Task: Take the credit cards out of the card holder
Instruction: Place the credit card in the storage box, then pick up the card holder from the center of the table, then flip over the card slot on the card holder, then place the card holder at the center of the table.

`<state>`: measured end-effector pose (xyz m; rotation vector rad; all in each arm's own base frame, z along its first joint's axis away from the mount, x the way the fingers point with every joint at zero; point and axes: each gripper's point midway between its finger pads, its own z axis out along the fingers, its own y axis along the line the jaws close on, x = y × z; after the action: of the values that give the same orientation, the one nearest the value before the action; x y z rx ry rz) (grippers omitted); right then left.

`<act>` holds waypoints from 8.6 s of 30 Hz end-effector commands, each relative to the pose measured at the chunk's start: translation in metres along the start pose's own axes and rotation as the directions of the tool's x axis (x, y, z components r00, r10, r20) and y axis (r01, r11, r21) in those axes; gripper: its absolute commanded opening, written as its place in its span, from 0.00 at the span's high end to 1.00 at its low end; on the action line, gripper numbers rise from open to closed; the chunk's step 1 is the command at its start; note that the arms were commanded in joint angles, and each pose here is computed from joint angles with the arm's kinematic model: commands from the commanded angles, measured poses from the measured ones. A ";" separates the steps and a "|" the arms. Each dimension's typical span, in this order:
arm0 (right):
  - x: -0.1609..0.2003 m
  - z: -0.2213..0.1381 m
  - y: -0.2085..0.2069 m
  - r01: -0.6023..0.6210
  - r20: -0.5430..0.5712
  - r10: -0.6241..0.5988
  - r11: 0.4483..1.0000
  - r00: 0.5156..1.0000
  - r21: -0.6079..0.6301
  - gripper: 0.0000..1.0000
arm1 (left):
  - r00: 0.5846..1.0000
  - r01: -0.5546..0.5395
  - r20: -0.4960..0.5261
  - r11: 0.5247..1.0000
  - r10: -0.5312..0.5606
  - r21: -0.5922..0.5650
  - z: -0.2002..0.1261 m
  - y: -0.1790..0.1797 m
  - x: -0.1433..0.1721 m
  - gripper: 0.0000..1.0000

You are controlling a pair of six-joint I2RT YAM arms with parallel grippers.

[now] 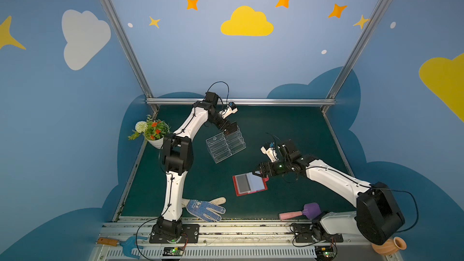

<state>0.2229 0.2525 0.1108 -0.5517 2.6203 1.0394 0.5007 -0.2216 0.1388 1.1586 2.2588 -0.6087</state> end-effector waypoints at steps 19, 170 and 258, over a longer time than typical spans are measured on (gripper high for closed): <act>-0.009 -0.007 0.006 0.017 0.035 -0.016 1.000 0.999 -0.024 0.04 | 0.998 0.002 0.062 0.999 0.002 -0.052 -0.035 -0.015 -0.033 0.50; 0.047 0.069 0.008 0.001 -0.249 0.081 0.950 0.965 0.312 0.13 | 0.272 0.905 0.092 0.287 -0.958 0.315 0.021 -0.260 0.150 0.96; 0.012 0.041 -0.041 -0.256 -0.079 0.275 0.947 0.958 0.195 0.90 | 0.347 0.872 0.167 0.383 -0.923 0.304 -0.047 -0.248 0.103 0.36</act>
<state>0.2314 0.2462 0.0571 -0.2198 2.9072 0.8093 0.2353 -0.2483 0.1485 -0.3478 2.3941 -1.1868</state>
